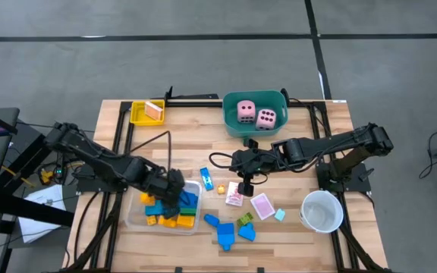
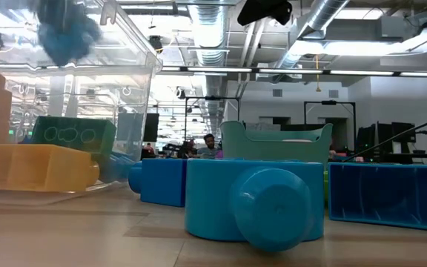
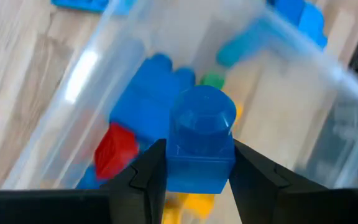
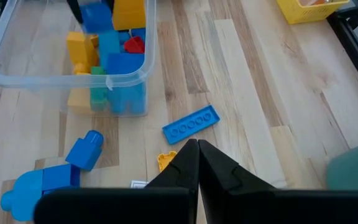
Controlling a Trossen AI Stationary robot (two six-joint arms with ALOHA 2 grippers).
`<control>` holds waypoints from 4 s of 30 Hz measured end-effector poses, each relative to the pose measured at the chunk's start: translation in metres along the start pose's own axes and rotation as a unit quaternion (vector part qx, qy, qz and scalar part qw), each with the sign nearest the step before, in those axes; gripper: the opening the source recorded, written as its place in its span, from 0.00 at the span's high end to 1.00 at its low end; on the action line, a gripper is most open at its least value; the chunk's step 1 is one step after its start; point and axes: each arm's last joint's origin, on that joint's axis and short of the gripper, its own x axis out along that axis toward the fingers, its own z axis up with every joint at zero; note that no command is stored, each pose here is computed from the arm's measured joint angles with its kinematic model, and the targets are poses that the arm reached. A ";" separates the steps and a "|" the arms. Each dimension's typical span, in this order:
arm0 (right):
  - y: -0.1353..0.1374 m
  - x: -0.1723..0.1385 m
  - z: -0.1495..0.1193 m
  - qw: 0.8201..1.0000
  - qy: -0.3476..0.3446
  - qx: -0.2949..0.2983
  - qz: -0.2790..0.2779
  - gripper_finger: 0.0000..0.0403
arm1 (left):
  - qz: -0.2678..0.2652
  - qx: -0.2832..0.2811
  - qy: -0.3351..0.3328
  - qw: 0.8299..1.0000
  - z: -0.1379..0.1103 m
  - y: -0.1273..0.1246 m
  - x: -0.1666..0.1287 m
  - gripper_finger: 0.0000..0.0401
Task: Pick & Place Toys
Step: Put the blue game piece into the transparent bin, then put the pink playing card into the yellow bin
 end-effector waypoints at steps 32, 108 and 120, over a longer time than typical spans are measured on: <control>0.000 0.000 0.002 1.000 -0.010 0.023 0.003 1.00 | -0.022 -0.083 -0.023 0.996 -0.010 -0.007 -0.013 0.67; -0.011 0.003 0.002 0.992 -0.010 0.120 -0.037 1.00 | -0.132 -0.088 -0.246 0.956 -0.040 -0.019 -0.084 0.51; -0.031 0.004 -0.017 0.961 0.078 0.242 -0.110 1.00 | -0.074 -0.100 -0.488 0.864 -0.029 0.005 -0.138 0.53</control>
